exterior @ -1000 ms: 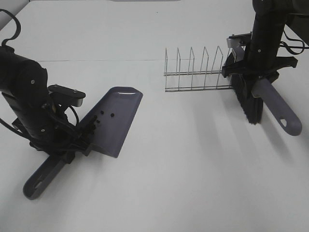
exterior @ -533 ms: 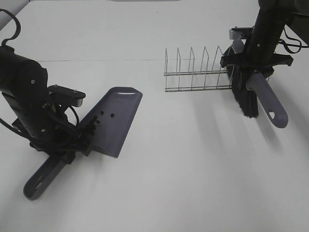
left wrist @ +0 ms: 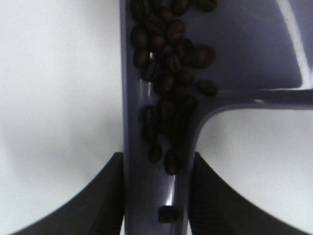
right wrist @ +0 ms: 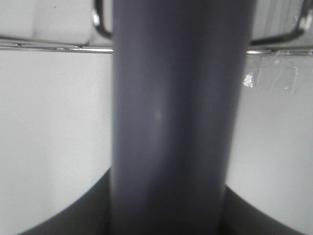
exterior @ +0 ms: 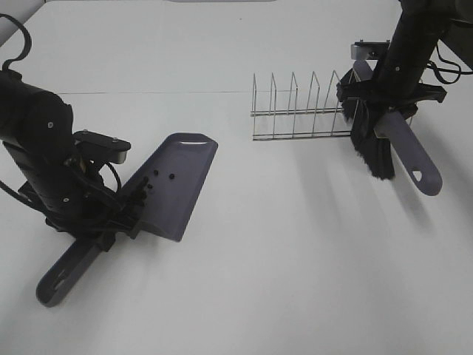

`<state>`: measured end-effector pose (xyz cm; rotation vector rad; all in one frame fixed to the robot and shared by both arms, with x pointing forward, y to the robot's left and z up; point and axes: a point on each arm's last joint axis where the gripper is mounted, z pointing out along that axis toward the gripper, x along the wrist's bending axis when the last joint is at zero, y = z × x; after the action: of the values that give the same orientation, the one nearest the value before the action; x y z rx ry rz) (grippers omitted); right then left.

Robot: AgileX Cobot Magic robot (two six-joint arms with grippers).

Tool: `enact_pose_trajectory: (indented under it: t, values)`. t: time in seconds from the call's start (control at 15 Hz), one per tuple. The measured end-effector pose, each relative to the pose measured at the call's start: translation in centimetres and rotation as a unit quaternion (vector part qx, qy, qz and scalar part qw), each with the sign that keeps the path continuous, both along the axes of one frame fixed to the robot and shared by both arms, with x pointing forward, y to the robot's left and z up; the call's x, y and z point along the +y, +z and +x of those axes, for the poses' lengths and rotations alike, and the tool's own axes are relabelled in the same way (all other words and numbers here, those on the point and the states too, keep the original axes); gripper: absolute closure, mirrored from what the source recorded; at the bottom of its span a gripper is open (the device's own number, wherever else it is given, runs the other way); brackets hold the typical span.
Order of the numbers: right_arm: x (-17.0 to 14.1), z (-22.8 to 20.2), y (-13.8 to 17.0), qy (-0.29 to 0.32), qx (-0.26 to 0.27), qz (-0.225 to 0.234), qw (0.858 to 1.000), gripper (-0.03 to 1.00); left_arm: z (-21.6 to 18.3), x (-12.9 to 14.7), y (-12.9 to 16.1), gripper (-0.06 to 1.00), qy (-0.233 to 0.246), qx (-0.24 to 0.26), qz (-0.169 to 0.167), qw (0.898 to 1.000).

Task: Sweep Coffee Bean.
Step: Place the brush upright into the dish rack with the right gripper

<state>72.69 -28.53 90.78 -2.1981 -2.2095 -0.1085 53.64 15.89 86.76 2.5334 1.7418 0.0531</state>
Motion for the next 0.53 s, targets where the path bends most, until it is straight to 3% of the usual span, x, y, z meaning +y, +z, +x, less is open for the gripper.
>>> enact_pose_trajectory:
  t: [0.13, 0.53]
  values:
    - [0.0, 0.0, 0.0, -0.002, 0.0, 0.0, 1.0, 0.69, 0.0, 0.0, 0.0, 0.64, 0.001, 0.0, -0.001, 1.0]
    - [0.1, 0.7, 1.3, -0.013, -0.025, 0.004, 1.0, 0.53, -0.1, -0.1, 0.0, 0.64, 0.006, 0.004, -0.003, 1.0]
